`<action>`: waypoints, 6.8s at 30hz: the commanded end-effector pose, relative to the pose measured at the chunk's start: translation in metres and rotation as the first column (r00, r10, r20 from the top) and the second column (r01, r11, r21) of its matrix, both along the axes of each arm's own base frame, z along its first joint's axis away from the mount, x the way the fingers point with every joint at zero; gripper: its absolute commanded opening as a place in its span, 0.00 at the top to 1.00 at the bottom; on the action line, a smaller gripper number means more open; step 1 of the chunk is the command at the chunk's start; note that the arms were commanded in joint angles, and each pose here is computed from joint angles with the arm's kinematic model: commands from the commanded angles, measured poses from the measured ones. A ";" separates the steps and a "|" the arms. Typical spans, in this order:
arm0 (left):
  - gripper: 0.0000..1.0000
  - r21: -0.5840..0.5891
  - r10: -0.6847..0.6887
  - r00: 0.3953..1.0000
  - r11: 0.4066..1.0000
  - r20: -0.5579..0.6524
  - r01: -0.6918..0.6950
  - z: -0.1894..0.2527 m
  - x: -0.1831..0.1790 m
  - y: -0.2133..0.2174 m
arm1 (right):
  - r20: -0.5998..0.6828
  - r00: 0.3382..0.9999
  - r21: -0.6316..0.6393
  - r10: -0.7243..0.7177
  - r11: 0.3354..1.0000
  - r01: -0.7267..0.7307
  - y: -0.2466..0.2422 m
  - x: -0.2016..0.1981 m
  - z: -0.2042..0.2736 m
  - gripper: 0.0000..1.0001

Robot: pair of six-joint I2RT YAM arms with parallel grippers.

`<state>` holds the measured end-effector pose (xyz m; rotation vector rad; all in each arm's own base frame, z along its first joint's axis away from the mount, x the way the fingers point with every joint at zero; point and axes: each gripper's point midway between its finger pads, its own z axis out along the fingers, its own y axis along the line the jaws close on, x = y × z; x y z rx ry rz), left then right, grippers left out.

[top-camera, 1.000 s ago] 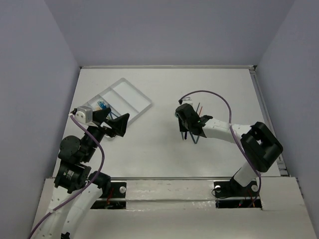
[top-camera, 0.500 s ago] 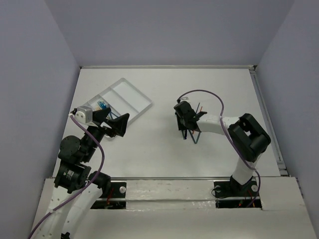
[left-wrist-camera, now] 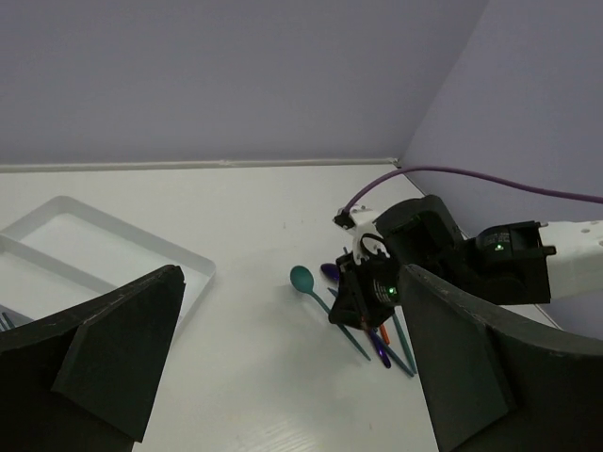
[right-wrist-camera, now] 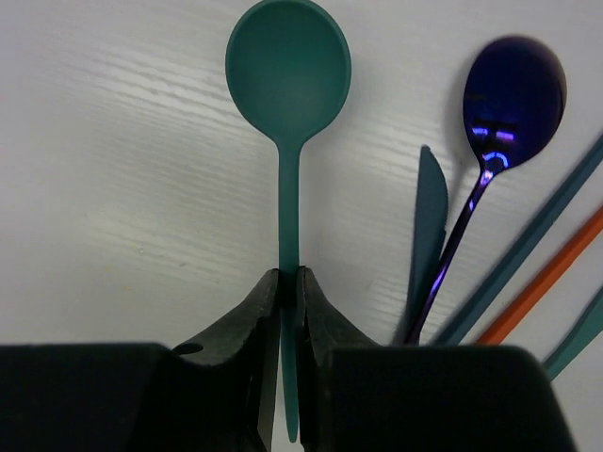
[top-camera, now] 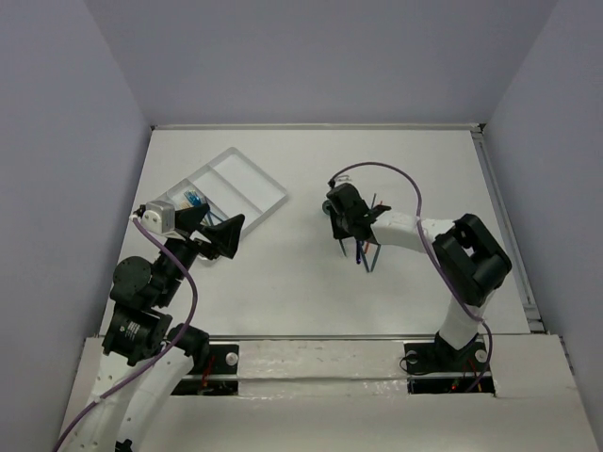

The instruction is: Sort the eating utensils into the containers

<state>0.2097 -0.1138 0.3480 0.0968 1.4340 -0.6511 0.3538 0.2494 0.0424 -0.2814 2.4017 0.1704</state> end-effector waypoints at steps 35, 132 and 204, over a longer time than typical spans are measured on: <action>0.01 -0.038 0.019 0.995 0.999 0.099 -0.015 0.033 -0.007 0.007 | 0.469 0.692 0.407 0.548 0.561 -0.720 0.411 -0.026 0.100 0.94; 0.01 -0.030 -0.024 0.996 0.999 0.088 0.027 0.028 -0.007 -0.002 | 0.308 0.951 0.323 0.037 0.936 -0.141 0.054 0.040 0.123 0.97; 0.01 -0.024 -0.007 0.997 1.000 0.073 0.008 0.025 -0.002 0.001 | 0.592 0.754 0.417 0.286 0.692 -0.589 0.290 -0.005 0.204 0.64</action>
